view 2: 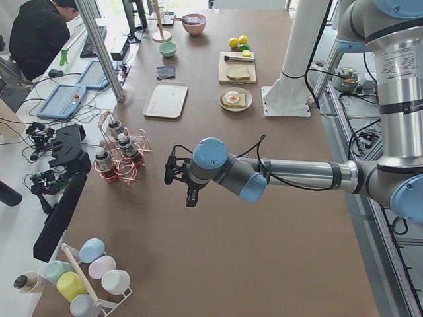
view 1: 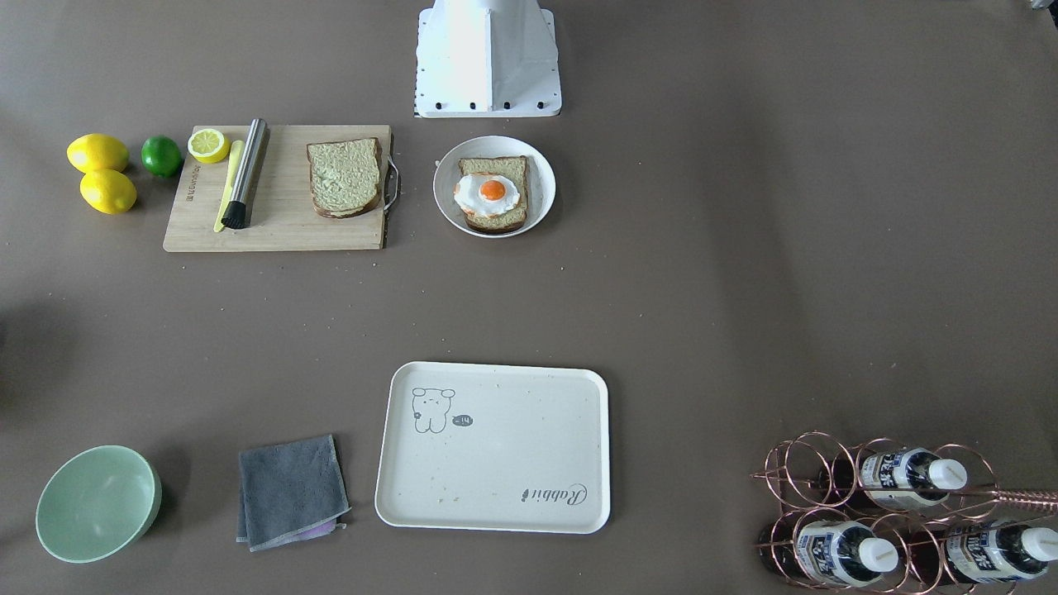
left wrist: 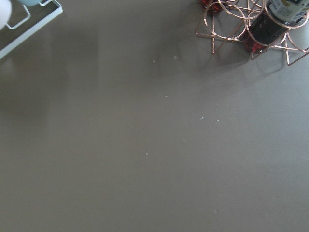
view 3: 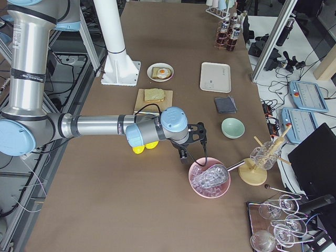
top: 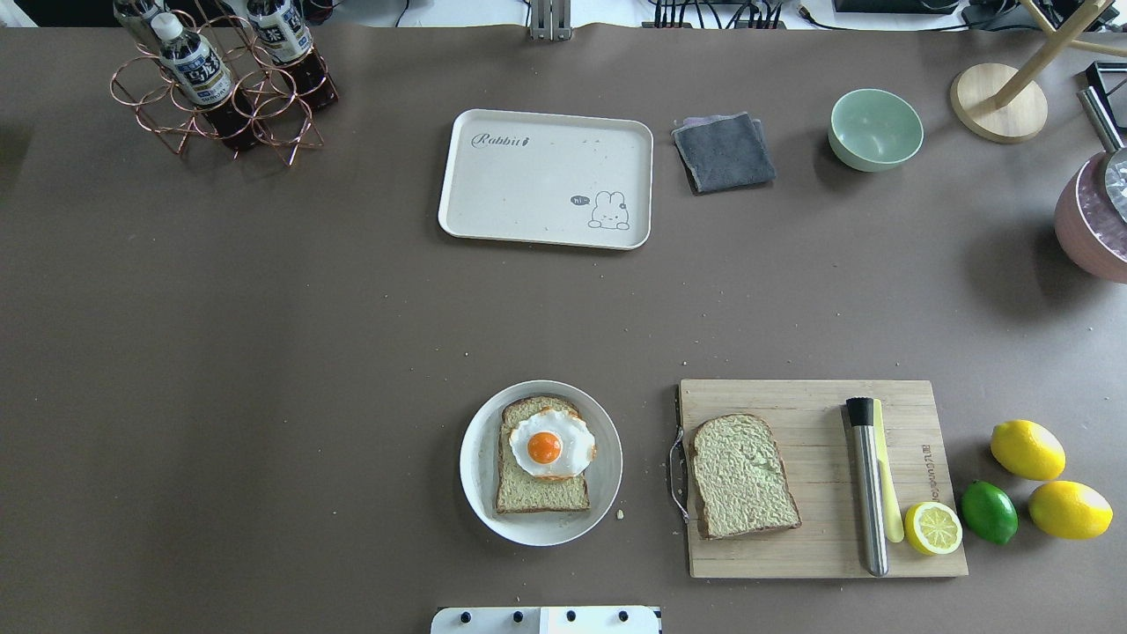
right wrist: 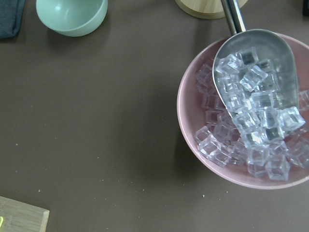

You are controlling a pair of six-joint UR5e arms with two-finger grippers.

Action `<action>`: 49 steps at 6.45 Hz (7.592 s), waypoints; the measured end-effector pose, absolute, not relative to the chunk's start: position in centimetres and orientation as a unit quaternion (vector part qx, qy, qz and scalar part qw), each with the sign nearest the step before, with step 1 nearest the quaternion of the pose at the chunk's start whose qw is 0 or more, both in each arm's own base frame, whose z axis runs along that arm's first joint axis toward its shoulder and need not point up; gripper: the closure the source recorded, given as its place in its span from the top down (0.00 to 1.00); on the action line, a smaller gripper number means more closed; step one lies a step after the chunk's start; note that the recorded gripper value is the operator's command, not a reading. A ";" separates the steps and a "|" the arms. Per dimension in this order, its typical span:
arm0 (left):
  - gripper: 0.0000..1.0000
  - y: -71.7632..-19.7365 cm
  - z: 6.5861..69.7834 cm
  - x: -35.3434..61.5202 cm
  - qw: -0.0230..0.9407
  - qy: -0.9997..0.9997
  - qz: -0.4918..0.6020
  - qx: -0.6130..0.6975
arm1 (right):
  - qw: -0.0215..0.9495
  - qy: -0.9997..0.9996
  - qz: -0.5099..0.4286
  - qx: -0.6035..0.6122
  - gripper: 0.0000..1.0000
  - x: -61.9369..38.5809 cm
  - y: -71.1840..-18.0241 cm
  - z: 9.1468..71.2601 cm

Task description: Make sandwich and place on tray

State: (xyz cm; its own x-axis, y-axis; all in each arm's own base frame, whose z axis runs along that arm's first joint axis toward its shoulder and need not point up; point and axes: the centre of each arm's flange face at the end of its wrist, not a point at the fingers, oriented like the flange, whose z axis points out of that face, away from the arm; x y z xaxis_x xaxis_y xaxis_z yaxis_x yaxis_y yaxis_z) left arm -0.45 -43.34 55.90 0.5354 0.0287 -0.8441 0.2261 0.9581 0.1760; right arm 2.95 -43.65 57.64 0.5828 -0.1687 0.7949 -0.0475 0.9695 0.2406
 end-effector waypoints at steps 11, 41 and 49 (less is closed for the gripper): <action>0.98 -41.2 42.4 27.0 0.830 0.524 -0.137 0.135 | 0.848 -0.527 0.050 0.036 1.00 -27.6 -37.0 41.4; 0.97 -41.1 43.4 28.5 0.835 0.514 -0.143 0.135 | 0.851 -0.520 0.032 0.064 0.55 -39.5 -27.5 41.5; 0.97 -41.1 43.2 28.5 0.833 0.517 -0.142 0.136 | 0.849 -0.523 0.031 0.069 0.00 -40.8 -26.6 40.9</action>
State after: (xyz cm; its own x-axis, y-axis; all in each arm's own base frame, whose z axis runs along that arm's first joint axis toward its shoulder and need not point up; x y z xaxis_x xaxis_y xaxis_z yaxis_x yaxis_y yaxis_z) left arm 28.49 -41.07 43.24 0.4256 -0.0963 -0.8997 0.3779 0.9224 0.0800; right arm -40.82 -26.59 40.93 0.4504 -0.0199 0.8926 -0.1238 0.9887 0.0845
